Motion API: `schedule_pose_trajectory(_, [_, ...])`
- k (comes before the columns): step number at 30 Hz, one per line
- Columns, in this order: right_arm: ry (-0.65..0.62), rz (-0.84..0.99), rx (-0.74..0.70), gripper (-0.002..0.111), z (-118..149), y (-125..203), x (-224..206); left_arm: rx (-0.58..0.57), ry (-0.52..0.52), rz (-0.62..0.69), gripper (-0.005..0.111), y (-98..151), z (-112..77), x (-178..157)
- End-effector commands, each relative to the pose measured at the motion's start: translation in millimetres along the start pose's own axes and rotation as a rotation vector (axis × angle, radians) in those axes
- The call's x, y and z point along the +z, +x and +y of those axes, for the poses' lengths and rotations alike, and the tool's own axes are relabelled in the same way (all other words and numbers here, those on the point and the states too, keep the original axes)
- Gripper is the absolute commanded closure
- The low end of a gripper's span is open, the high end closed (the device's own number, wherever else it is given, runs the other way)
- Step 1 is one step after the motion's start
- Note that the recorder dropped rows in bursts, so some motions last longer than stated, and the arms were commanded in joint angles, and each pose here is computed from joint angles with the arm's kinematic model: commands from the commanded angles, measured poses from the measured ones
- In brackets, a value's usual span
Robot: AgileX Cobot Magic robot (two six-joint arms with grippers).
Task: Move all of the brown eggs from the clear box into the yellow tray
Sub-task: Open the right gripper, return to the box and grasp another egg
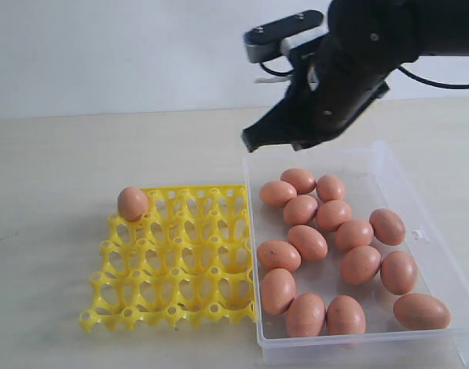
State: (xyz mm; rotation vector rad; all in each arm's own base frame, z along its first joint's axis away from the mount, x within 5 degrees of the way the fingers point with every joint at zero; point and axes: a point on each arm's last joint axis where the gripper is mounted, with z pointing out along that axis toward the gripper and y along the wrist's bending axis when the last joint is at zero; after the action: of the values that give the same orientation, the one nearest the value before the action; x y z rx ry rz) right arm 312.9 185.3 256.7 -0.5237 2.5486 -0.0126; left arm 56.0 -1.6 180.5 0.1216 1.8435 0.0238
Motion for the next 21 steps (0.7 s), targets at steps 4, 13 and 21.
schedule_pose_trajectory(4, [-0.056,0.245,0.27,0.064,-48,24,51,-0.009,0.009,-0.014,0.107,-2,-0.5,0])
schedule_pose_trajectory(13, [-0.081,0.417,0.341,0.057,-57,46,99,-0.009,0.009,-0.014,0.107,-2,-0.5,0])
schedule_pose_trajectory(21, [-0.137,0.411,0.34,0.057,-51,47,111,-0.009,0.009,-0.014,0.107,-2,-0.5,0])
